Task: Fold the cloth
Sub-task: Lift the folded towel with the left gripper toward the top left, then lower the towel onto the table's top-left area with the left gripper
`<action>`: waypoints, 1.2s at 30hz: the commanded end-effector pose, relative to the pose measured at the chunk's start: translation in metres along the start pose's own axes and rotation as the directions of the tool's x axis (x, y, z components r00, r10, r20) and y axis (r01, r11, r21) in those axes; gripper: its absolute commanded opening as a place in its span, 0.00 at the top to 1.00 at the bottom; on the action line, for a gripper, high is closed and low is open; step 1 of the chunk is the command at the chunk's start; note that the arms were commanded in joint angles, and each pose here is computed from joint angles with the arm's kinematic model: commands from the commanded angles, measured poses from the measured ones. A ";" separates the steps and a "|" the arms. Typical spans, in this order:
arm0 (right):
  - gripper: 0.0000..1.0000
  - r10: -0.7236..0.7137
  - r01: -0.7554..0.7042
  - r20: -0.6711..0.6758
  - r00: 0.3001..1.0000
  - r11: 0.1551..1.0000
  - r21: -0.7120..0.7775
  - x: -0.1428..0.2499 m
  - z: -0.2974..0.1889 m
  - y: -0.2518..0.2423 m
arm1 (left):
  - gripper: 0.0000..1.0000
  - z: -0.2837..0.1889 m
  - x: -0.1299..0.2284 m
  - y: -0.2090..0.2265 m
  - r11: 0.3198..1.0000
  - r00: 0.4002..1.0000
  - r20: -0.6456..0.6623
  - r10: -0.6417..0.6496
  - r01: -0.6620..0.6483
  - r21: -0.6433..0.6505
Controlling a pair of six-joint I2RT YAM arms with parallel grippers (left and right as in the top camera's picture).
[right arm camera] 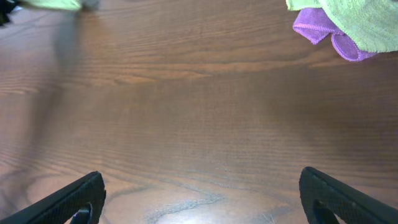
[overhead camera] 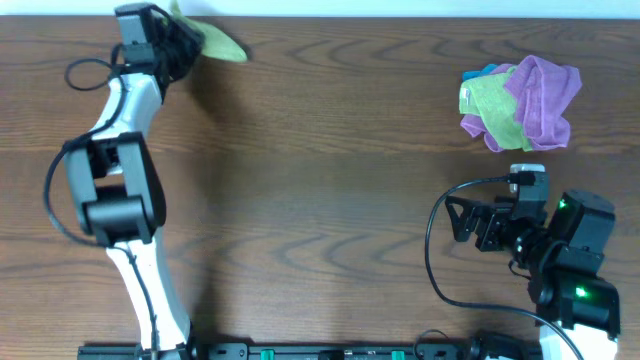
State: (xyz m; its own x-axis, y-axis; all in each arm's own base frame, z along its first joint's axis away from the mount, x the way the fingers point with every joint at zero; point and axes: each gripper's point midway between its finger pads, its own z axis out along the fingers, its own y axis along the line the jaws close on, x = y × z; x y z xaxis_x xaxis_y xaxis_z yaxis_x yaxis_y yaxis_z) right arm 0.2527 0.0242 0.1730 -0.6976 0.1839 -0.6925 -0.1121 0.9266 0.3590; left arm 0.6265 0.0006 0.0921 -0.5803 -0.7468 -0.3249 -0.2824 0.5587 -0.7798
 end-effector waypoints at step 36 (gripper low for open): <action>0.01 0.013 -0.013 0.000 1.000 1.000 -0.013 0.001 0.000 0.001 | 0.04 -0.030 -0.031 0.075 0.999 0.993 -0.118 -0.026 0.024 -0.023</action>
State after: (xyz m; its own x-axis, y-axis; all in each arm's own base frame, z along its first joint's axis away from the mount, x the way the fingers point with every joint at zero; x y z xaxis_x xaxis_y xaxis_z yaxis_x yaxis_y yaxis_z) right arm 0.2528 0.0241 0.1731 -0.6970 0.1840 -0.6930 -0.1120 0.9267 0.3587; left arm 0.6001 0.0570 0.0533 -0.6724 -0.7023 -0.2337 -0.3242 0.5633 -0.7600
